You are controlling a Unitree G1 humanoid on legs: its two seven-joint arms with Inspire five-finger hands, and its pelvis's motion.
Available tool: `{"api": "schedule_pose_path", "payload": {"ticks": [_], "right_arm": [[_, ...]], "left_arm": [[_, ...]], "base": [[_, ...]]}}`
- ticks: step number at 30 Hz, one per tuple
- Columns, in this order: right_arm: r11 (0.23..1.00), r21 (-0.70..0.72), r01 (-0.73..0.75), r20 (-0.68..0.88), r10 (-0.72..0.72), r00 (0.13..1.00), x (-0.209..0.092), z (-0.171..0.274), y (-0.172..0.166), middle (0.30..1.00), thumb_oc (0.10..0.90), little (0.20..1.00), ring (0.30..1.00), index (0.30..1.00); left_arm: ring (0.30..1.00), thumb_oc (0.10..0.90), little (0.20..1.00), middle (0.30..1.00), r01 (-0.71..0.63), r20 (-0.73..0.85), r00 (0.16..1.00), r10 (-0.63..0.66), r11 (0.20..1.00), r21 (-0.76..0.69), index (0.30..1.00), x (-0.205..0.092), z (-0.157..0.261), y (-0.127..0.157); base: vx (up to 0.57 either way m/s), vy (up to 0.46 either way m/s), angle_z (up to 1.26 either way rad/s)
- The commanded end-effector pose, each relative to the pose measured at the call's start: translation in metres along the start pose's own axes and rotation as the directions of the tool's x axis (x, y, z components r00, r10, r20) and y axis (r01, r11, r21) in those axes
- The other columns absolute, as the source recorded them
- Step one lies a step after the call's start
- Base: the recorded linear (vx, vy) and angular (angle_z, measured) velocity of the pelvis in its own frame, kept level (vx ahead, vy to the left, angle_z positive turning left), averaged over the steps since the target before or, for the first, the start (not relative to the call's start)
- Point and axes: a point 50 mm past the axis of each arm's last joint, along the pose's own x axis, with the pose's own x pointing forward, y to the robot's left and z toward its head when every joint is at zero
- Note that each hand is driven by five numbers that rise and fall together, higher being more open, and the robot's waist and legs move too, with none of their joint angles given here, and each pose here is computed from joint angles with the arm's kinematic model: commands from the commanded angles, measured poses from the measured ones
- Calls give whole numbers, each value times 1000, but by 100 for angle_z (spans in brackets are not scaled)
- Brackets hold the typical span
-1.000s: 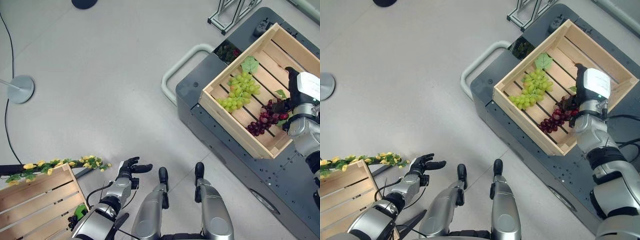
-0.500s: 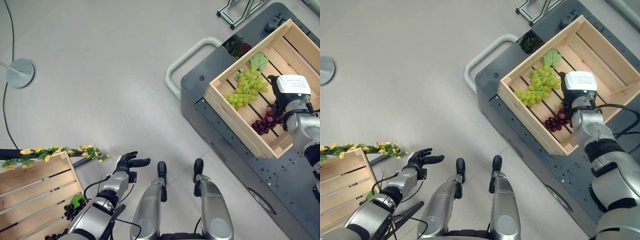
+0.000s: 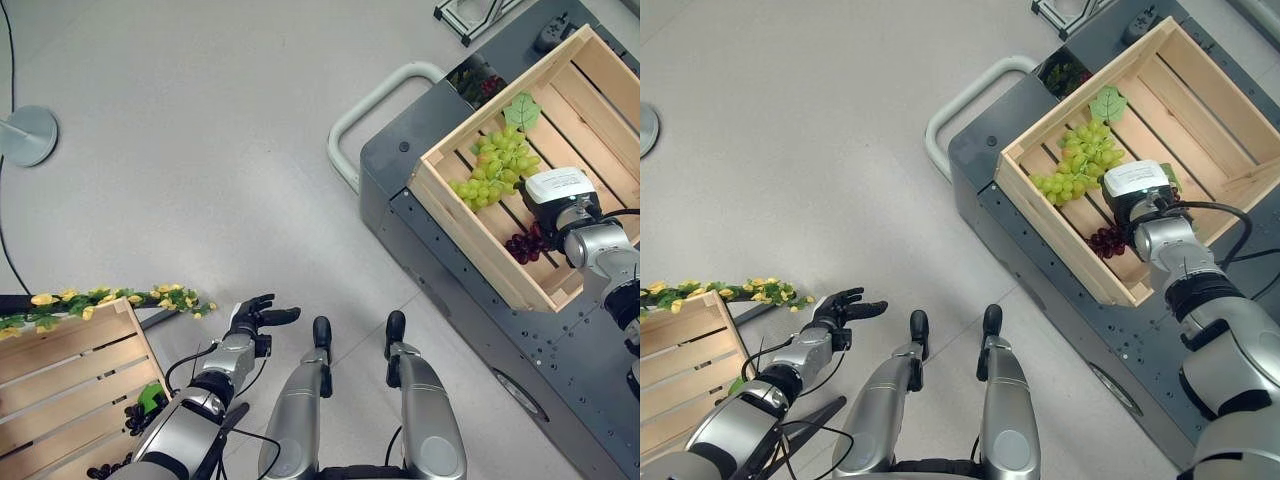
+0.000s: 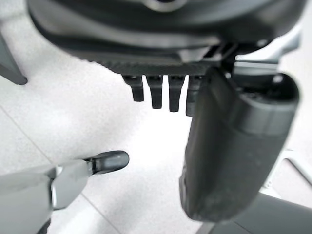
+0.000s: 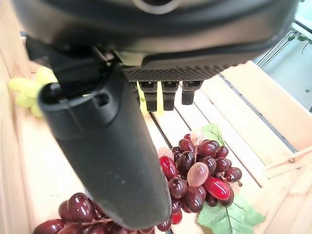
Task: Pick up the fruits from the basket on one side to the basket on the other side
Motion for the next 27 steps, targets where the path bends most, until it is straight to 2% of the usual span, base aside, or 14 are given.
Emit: {"api": "schedule_pose_path", "payload": {"ticks": [1,18,27], "right_arm": [[991,-115,71,-117,-84,989,-6,-43,-41,900,800,900,900,900],[968,-170,-184,-63,176,982,0,-18,-18,900,800,900,900,900],[969,-196,-151,-61,142,988,7,-6,-11,900,800,900,900,900]], "left_arm": [[900,800,900,900,-68,46,997,66,997,33,900,-1,6,26],[900,800,900,900,-65,79,995,62,997,41,900,1,19,35],[900,800,900,900,-56,136,989,52,998,22,900,2,36,29]], "base": [[0,0,0],[-5,-13,0],[-10,-9,0]]}}
